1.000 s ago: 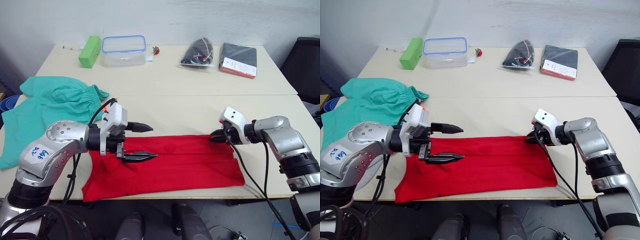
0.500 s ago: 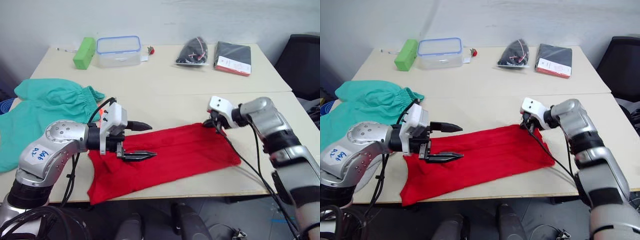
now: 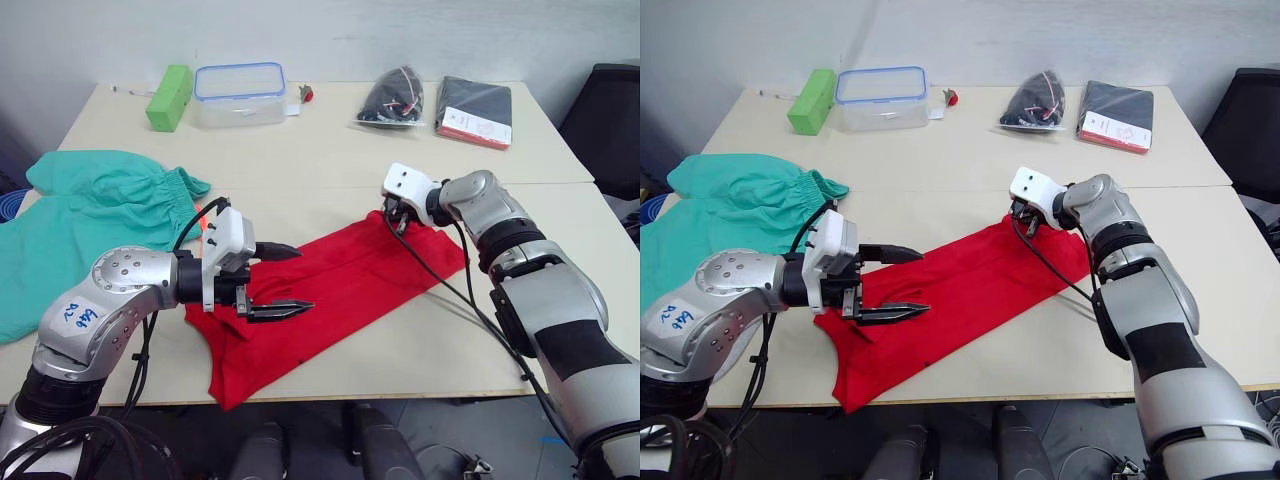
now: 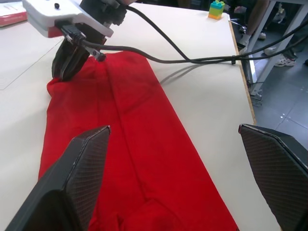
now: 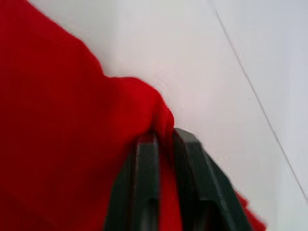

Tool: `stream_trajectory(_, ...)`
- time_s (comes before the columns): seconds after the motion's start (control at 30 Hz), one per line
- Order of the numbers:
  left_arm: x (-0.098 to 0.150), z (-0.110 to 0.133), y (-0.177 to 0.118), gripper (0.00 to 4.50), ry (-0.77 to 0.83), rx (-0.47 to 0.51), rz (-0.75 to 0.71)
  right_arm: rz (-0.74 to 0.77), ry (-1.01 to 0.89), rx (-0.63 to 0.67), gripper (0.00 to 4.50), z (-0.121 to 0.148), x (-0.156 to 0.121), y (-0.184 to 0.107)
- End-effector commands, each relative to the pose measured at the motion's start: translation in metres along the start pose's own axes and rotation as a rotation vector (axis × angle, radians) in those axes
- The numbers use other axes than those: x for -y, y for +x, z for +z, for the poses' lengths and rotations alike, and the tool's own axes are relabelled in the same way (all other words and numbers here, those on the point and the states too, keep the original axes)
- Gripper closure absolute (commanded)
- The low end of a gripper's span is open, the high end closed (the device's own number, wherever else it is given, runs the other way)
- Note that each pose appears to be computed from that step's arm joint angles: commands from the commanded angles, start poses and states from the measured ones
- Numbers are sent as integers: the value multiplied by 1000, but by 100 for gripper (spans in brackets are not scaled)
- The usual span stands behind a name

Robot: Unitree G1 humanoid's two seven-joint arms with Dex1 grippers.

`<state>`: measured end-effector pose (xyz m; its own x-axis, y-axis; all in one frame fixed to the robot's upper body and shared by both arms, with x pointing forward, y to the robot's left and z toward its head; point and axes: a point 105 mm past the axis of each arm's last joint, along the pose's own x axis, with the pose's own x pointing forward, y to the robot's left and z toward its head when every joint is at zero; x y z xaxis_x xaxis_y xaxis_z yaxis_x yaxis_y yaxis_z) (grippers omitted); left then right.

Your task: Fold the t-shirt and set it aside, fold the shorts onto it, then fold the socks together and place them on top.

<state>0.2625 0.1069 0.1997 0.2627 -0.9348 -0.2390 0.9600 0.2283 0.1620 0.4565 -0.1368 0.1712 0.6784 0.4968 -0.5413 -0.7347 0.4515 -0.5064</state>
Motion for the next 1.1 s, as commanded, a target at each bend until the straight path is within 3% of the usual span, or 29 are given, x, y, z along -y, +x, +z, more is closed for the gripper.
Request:
stream_trajectory(0.03, -7, 3, -7, 0, 22, 4, 41, -85, 18, 100, 244, 17, 26, -22)
stream_trajectory(0.27, -40, -8, -21, 0, -38, -27, 64, -45, 178, 174, 1, -5, 27, -69)
stream_trajectory(0.5, -87, -22, -28, 0, -35, -129, 74, -101, 598, 134, 1, -40, -33, -134)
stream_trajectory(0.57, -92, -39, -27, 0, 4, -226, 44, -155, 802, 122, 1, -50, -46, -141)
stream_trajectory(0.7, -104, -57, -25, 0, -10, -286, 19, -193, 1029, 129, 1, -59, -72, -139)
stream_trajectory(1.1, -117, -83, -23, 0, -44, -339, 39, -234, 1212, 110, 1, -70, -115, -106)
